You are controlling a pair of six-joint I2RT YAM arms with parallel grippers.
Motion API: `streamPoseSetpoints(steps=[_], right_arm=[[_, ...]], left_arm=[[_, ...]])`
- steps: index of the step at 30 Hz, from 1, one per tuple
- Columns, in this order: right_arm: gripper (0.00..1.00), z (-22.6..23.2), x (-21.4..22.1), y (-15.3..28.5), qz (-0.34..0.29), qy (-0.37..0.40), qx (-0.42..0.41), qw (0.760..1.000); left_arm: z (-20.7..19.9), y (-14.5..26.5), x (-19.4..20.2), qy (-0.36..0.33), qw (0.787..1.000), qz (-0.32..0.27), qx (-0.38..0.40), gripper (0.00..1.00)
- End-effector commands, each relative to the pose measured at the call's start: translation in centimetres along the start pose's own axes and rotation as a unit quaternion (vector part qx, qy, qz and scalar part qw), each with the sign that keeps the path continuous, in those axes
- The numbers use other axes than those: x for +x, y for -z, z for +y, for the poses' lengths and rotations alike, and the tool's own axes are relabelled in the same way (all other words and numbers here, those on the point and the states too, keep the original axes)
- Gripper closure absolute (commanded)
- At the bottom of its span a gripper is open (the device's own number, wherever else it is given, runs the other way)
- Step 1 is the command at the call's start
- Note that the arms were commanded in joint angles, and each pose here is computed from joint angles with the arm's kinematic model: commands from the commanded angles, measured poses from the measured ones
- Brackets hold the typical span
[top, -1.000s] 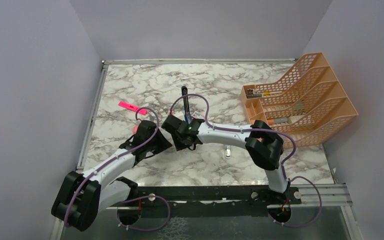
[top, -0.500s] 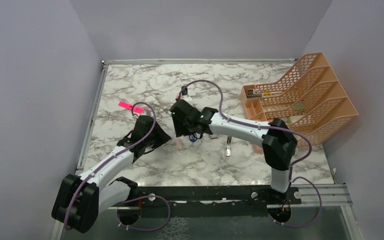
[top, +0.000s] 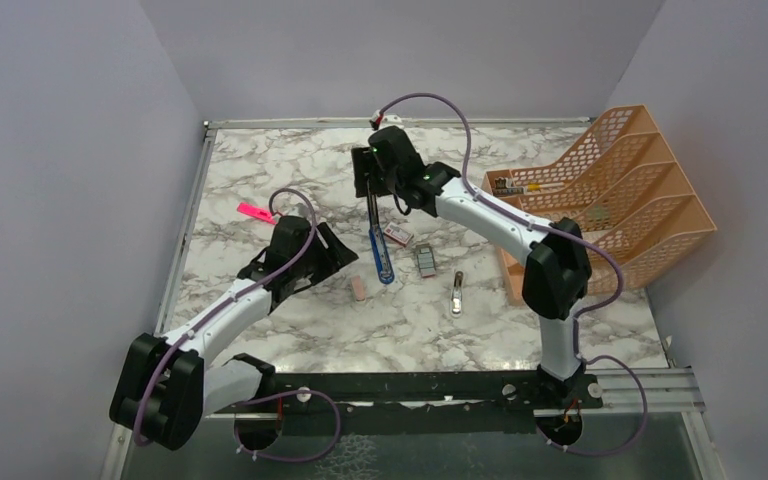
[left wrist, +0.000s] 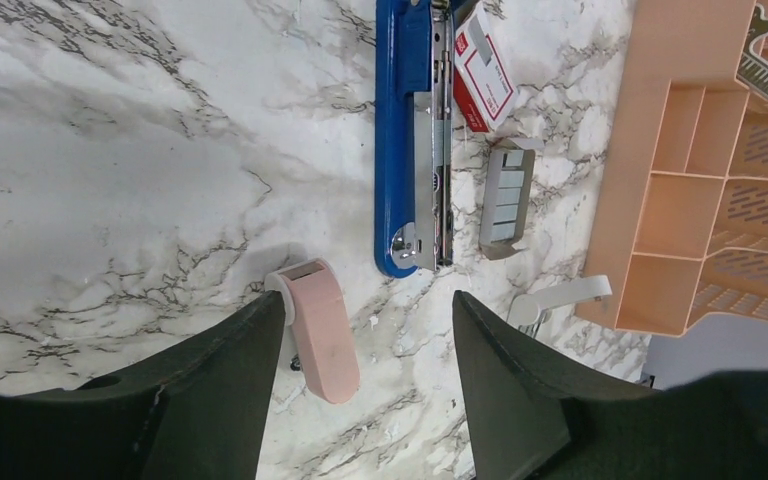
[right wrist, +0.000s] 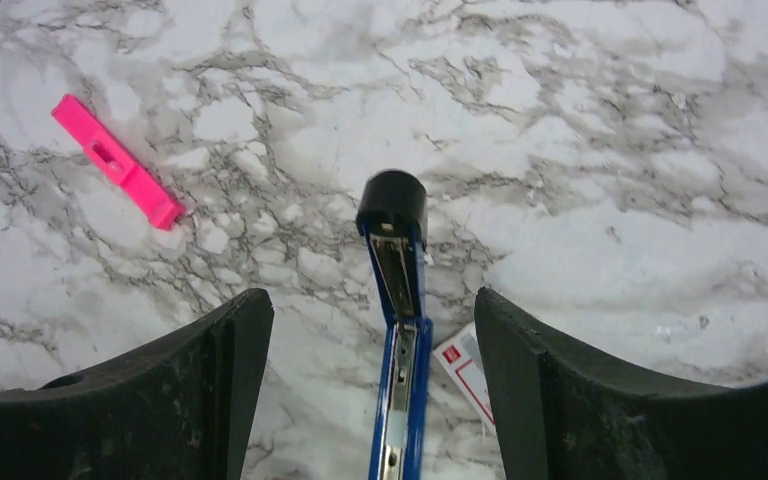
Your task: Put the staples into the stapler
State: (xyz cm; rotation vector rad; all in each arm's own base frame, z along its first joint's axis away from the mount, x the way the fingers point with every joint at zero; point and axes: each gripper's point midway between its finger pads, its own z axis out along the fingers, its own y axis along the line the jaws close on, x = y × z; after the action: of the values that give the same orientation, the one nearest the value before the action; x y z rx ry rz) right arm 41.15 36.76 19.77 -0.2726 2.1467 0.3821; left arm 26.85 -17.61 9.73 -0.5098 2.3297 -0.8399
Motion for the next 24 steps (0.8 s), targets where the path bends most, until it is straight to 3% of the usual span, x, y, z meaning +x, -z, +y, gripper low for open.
streamPoseSetpoints(steps=[1, 9, 16, 21, 24], right_arm=[[0.21, 0.2, -1.5, -2.9, -0.023, 0.051, 0.001, 0.998], [0.26, -0.1, -2.9, -5.7, -0.025, 0.062, 0.013, 0.998], [0.33, -0.6, -1.0, -7.1, 0.011, 0.07, 0.019, 0.997], [0.49, -0.1, 0.3, -7.3, 0.034, 0.066, -0.001, 0.997], [0.53, 0.2, 0.6, -7.0, 0.039, 0.063, -0.011, 0.997]], left_arm=[[-1.9, -0.3, -0.7, -0.011, 0.999, 0.005, 0.033, 0.35], [-1.9, -1.6, 0.1, -0.017, 0.998, 0.034, 0.04, 0.34], [-2.5, -2.8, 0.4, -0.02, 0.997, 0.053, 0.056, 0.37], [-2.5, -3.8, 1.0, -0.02, 0.995, 0.071, 0.063, 0.44], [-2.3, -4.3, 1.2, -0.018, 0.995, 0.077, 0.063, 0.46]])
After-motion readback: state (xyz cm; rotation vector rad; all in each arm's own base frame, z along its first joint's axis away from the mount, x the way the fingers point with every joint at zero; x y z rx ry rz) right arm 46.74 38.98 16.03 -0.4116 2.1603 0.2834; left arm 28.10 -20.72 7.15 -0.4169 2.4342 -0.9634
